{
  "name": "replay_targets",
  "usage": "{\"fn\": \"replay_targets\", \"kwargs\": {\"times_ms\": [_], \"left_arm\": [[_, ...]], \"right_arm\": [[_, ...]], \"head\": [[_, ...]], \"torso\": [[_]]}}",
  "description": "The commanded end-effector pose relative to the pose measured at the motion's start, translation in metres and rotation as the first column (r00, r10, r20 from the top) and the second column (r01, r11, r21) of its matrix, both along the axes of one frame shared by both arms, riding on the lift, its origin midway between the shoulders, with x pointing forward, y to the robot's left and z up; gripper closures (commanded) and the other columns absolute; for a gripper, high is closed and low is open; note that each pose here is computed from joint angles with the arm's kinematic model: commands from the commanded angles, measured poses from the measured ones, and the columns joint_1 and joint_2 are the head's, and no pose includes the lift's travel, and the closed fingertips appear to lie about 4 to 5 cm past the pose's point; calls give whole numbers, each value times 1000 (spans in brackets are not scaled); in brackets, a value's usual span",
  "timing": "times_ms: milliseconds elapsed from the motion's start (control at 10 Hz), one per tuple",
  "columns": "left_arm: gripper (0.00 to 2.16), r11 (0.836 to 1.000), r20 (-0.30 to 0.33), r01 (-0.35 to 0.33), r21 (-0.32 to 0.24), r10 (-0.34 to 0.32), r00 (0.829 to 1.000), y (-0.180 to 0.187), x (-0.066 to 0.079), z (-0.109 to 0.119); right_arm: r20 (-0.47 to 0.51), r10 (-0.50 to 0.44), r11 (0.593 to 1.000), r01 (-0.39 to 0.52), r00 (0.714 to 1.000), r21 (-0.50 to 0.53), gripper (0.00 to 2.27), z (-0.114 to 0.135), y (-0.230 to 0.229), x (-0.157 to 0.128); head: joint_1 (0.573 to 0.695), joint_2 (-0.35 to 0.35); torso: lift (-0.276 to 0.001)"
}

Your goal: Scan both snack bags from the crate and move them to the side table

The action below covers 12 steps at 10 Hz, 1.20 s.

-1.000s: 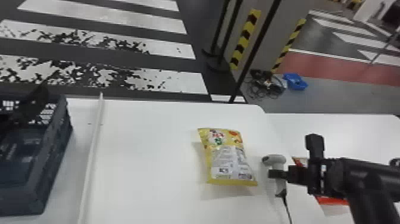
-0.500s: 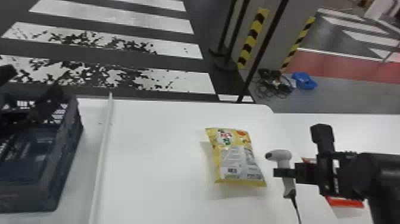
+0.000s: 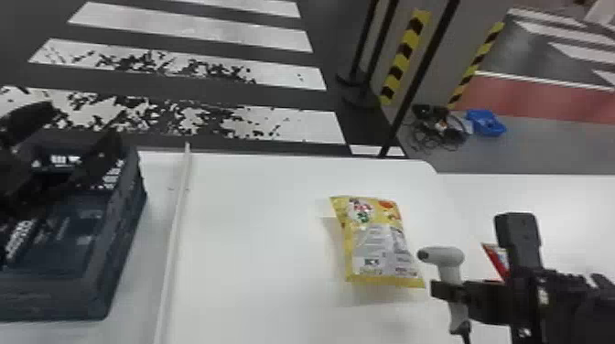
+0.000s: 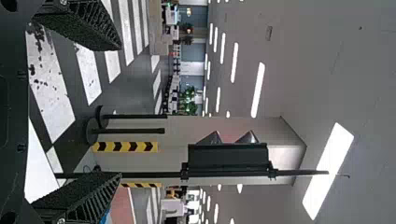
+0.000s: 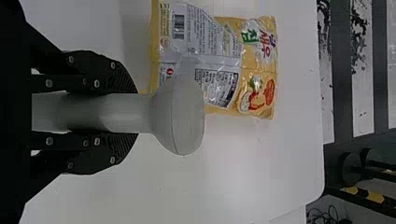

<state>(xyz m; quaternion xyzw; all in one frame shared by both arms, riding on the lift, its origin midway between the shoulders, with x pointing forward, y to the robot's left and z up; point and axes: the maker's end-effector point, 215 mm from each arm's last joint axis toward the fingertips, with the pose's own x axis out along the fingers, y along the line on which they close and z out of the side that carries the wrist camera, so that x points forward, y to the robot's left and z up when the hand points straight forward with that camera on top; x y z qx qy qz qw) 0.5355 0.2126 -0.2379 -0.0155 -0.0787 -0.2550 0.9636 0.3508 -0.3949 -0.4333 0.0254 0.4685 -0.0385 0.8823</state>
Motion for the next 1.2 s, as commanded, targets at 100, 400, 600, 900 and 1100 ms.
{"fn": "replay_targets", "kwargs": {"times_ms": [100,400,600,900,1100], "left_arm": [[33,1000,1,13,-7,-13,1000,-8,1,0],[33,1000,2,15,-8,-15,1000,-9,1,0],[33,1000,5,16,-9,-16,1000,-9,0,1],[33,1000,8,18,-10,-18,1000,-9,0,1],[33,1000,9,19,-10,-19,1000,-10,-1,2]], "right_arm": [[28,53,998,-54,998,30,2223,5,56,-16],[47,104,992,-107,994,67,2223,-4,109,-11],[64,117,990,-121,991,73,2223,-6,126,-4],[80,108,992,-114,991,63,2223,-10,118,4],[90,68,997,-71,994,30,2223,-3,80,14]], "head": [[695,-220],[695,-151],[695,-112],[695,-82],[695,-91]], "torso": [[-95],[-95],[-95],[-95],[-95]]}}
